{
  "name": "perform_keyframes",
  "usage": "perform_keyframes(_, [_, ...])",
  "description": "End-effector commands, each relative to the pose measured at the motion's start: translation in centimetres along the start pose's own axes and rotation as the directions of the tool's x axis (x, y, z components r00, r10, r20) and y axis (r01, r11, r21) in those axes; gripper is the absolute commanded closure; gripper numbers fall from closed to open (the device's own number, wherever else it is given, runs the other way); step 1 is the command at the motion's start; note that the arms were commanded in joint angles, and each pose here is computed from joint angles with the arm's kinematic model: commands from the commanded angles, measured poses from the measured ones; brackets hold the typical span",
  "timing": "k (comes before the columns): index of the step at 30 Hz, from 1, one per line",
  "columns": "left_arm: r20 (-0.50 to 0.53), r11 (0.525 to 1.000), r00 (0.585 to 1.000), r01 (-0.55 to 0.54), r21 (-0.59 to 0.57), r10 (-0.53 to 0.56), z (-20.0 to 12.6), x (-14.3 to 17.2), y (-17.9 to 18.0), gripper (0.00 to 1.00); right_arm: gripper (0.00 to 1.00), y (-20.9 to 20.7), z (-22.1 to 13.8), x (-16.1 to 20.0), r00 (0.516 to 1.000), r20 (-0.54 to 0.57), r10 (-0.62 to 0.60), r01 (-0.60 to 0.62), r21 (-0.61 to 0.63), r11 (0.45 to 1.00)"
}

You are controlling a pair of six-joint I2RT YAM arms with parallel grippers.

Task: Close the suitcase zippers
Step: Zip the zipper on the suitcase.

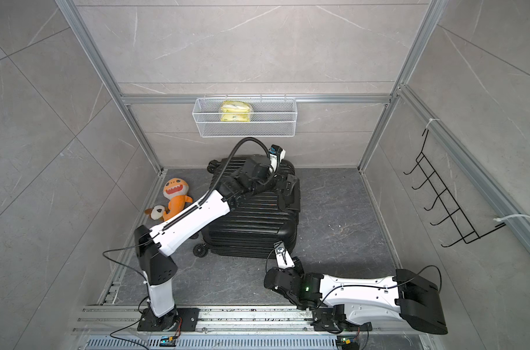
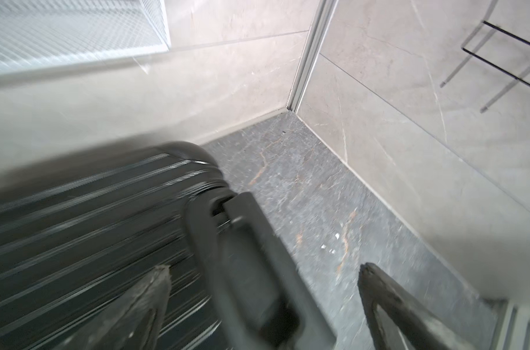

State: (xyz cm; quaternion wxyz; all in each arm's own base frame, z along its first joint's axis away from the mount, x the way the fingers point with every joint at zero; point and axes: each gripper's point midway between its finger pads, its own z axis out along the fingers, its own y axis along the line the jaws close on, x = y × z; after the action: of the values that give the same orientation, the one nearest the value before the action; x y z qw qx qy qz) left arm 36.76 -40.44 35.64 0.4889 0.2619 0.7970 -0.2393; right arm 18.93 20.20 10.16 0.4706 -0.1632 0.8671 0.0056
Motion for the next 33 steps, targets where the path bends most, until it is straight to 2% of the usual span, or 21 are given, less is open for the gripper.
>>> perform_keyframes(1, [-0.063, 0.985, 0.984, -0.169, -0.010, 0.169, -5.9, 0.4, 3.4, 0.00, 1.00, -2.6, -0.1, 0.8, 1.000, -0.013, 0.025, -0.024, 0.092, 0.995])
perform_keyframes(4, [-0.144, 0.960, 0.950, -0.279, -0.001, 0.276, -9.1, 3.6, 6.1, 0.01, 1.00, -3.6, -0.1, 0.9, 0.998, -0.024, 0.062, -0.059, 0.113, 0.992])
perform_keyframes(6, [-0.171, 0.933, 0.917, -0.354, 0.070, 0.361, -11.5, 5.9, 6.6, 0.01, 1.00, -3.9, 0.1, 1.1, 0.997, -0.039, 0.073, -0.068, 0.116, 0.991])
perform_keyframes(10, [-0.130, 0.885, 0.883, -0.424, 0.191, 0.451, -16.7, 9.0, 7.7, 0.01, 1.00, -4.3, 0.3, 1.3, 0.995, -0.059, 0.080, -0.072, 0.123, 0.990])
perform_keyframes(12, [-0.096, 0.870, 0.876, -0.447, 0.208, 0.473, -18.6, 9.9, 8.8, 0.01, 1.00, -4.2, 0.4, 1.2, 0.995, -0.061, 0.078, -0.071, 0.117, 0.991])
perform_keyframes(14, [-0.091, 0.841, 0.848, -0.495, 0.220, 0.523, -19.8, 11.6, 9.9, 0.01, 1.00, -4.1, 0.5, 1.1, 0.995, -0.064, 0.080, -0.072, 0.112, 0.991])
perform_keyframes(16, [-0.132, 0.833, 0.829, -0.515, 0.203, 0.544, -19.9, 13.2, 11.4, 0.01, 1.00, -3.9, 0.6, 1.1, 0.995, -0.068, 0.078, -0.070, 0.103, 0.992])
perform_keyframes(19, [-0.231, 0.856, 0.825, -0.483, 0.184, 0.515, -19.6, 15.2, 13.8, 0.01, 1.00, -3.8, 0.7, 1.2, 0.995, -0.075, 0.072, -0.065, 0.101, 0.993])
perform_keyframes(22, [-0.275, 0.832, 0.787, -0.502, 0.234, 0.552, -19.7, 17.1, 14.6, 0.02, 1.00, -3.7, 0.6, 1.2, 0.994, -0.079, 0.071, -0.063, 0.097, 0.993])
perform_keyframes(25, [-0.267, 0.798, 0.755, -0.536, 0.274, 0.599, -20.0, 18.0, 15.2, 0.02, 1.00, -3.7, 0.6, 1.1, 0.994, -0.077, 0.076, -0.069, 0.095, 0.993])
perform_keyframes(30, [-0.350, 0.772, 0.688, -0.572, 0.278, 0.636, -19.5, 19.9, 17.3, 0.02, 1.00, -3.7, 0.6, 1.2, 0.994, -0.079, 0.079, -0.072, 0.093, 0.993])
perform_keyframes(33, [-0.356, 0.762, 0.674, -0.578, 0.293, 0.648, -19.5, 20.5, 17.8, 0.03, 1.00, -3.6, 0.6, 1.3, 0.993, -0.082, 0.083, -0.075, 0.093, 0.993])
